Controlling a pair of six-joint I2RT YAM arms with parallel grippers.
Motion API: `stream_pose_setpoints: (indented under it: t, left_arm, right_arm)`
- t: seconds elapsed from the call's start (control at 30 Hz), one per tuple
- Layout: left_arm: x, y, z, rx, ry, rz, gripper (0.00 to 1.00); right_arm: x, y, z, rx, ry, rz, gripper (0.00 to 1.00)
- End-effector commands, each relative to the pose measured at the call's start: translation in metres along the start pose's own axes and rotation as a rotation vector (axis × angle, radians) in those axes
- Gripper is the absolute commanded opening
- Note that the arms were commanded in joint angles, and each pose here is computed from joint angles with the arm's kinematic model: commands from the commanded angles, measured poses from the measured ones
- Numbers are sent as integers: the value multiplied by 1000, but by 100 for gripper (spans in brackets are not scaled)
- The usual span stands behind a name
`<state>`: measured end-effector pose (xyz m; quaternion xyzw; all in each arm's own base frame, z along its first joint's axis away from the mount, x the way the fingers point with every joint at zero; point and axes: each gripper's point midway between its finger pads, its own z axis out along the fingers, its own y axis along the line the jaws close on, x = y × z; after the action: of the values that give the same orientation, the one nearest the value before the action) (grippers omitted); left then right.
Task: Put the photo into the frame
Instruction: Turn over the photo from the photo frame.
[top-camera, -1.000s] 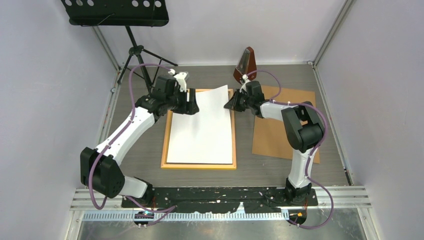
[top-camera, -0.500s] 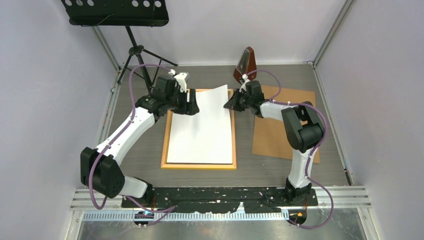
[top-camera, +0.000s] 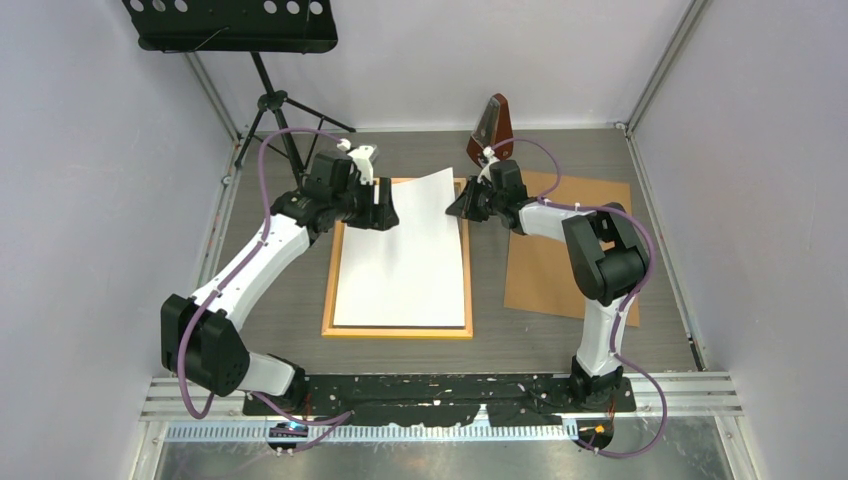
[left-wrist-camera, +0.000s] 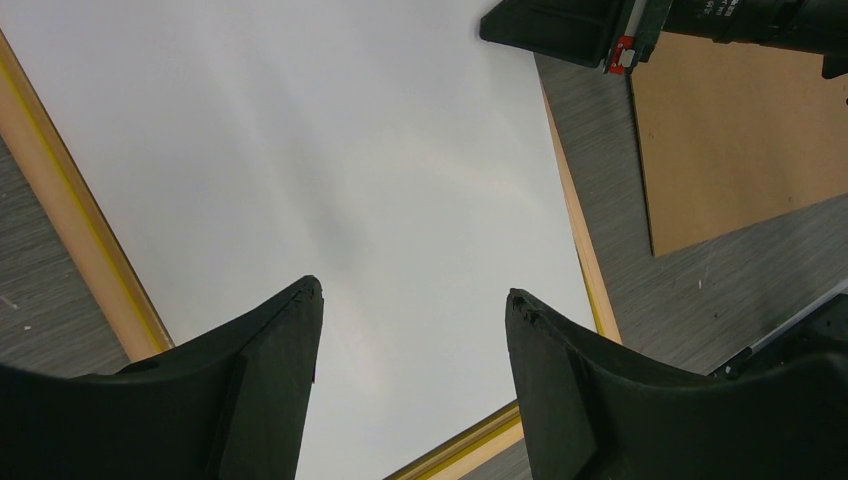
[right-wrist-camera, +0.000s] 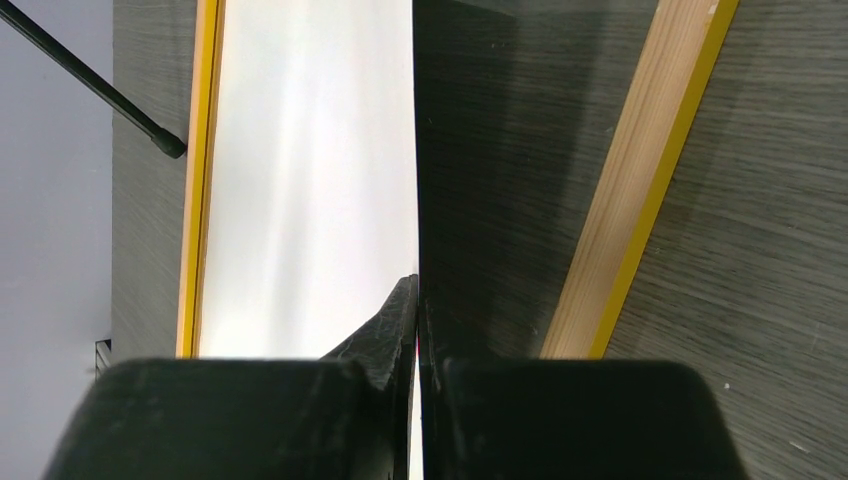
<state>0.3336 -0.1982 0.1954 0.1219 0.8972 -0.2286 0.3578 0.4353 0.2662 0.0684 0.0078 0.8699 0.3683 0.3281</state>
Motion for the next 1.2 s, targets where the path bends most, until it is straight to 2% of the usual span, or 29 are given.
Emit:
stream_pose_setpoints:
  t: [0.0, 0.37, 0.53, 0.73, 0.87, 1.0, 1.17]
  left_arm:
    - [-13, -4, -6, 20, -51, 0, 67]
    - [-13, -4, -5, 21, -50, -1, 67]
    - [-14, -4, -5, 21, -51, -2, 67]
    - [-13, -4, -6, 21, -52, -2, 67]
    - [-13, -4, -6, 22, -51, -2, 67]
    - [-13, -4, -6, 22, -52, -1, 67]
    - [-12, -4, -6, 22, -51, -1, 67]
  right_arm:
    - [-19, 14, 2, -29, -59, -19, 6]
    - [-16, 11, 5, -20, -50, -8, 6]
    - [-14, 10, 6, -17, -49, -7, 12]
    - [-17, 9, 5, -10, -54, -20, 23]
    - [-20, 11, 5, -7, -56, -36, 35]
    - [-24, 11, 4, 7, -56, -48, 52]
    - [-31, 12, -1, 27, -68, -74, 61]
